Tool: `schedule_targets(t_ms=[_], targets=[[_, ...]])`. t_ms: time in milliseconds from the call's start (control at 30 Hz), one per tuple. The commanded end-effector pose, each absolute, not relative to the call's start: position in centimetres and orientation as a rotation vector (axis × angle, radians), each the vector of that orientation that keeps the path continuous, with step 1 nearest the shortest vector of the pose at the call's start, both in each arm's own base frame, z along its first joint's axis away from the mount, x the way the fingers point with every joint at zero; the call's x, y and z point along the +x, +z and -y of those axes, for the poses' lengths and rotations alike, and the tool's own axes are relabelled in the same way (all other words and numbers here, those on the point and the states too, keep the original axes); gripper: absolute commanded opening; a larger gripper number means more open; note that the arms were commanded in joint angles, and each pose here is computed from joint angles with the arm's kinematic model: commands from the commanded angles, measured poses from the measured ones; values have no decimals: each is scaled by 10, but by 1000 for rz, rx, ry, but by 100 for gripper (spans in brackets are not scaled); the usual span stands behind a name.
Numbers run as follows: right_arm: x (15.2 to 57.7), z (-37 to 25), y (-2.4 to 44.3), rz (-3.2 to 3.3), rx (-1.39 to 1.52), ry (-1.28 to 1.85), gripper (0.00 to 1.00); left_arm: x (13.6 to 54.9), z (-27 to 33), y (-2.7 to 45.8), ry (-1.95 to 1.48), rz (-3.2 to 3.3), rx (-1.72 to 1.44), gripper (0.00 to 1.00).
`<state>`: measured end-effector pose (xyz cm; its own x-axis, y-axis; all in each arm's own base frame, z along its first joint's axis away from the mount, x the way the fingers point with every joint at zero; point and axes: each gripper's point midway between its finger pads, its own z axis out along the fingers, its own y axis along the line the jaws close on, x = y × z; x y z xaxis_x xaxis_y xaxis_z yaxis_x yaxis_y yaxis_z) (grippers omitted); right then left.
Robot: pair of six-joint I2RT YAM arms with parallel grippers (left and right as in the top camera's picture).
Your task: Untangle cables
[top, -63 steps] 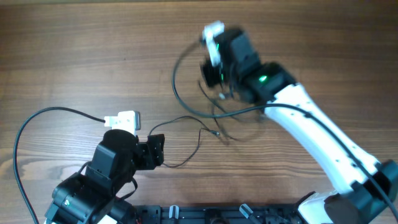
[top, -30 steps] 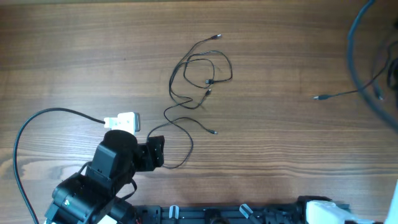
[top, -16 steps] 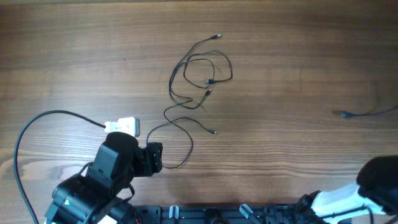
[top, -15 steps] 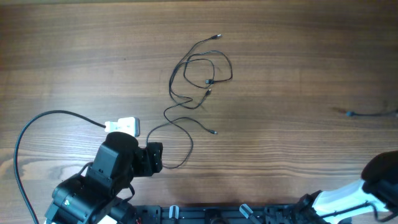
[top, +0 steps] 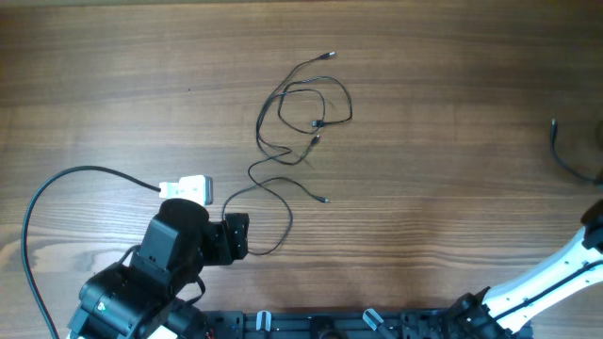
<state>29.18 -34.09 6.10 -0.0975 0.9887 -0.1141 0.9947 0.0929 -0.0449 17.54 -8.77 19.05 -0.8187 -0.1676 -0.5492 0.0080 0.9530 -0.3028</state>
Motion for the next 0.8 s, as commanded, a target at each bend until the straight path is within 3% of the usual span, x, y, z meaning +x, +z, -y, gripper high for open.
schedule_targets(t_ms=[0,167,300,433,467,533,567,667,700,767], targets=[[321,302,57,-2428,1955,-11,100,175,91,194,-421,-2498,-116,82],[283,284,67,-2091,2416,-494,100,174,92,194,-433,-2502,-111,82],[285,280,69,-2003,2452,-555,100,174,92,194,-433,-2502,-110,83],[313,302,70,-2094,2193,-576,100,174,93,194,-433,-2502,-110,84],[365,300,65,-2382,1766,-335,100,174,93,194,-433,-2501,-110,84],[430,256,68,-2631,1094,112,100,174,93,194,-432,-2501,-109,85],[453,230,77,-2590,983,341,100,174,93,194,-432,-2502,-109,84],[479,207,86,-2519,957,455,100,174,92,194,-432,-2503,-109,85],[480,209,83,-2521,1007,382,100,174,92,194,-432,-2503,-109,85],[451,233,69,-2473,1389,12,100,174,92,194,-431,-2502,-107,86]])
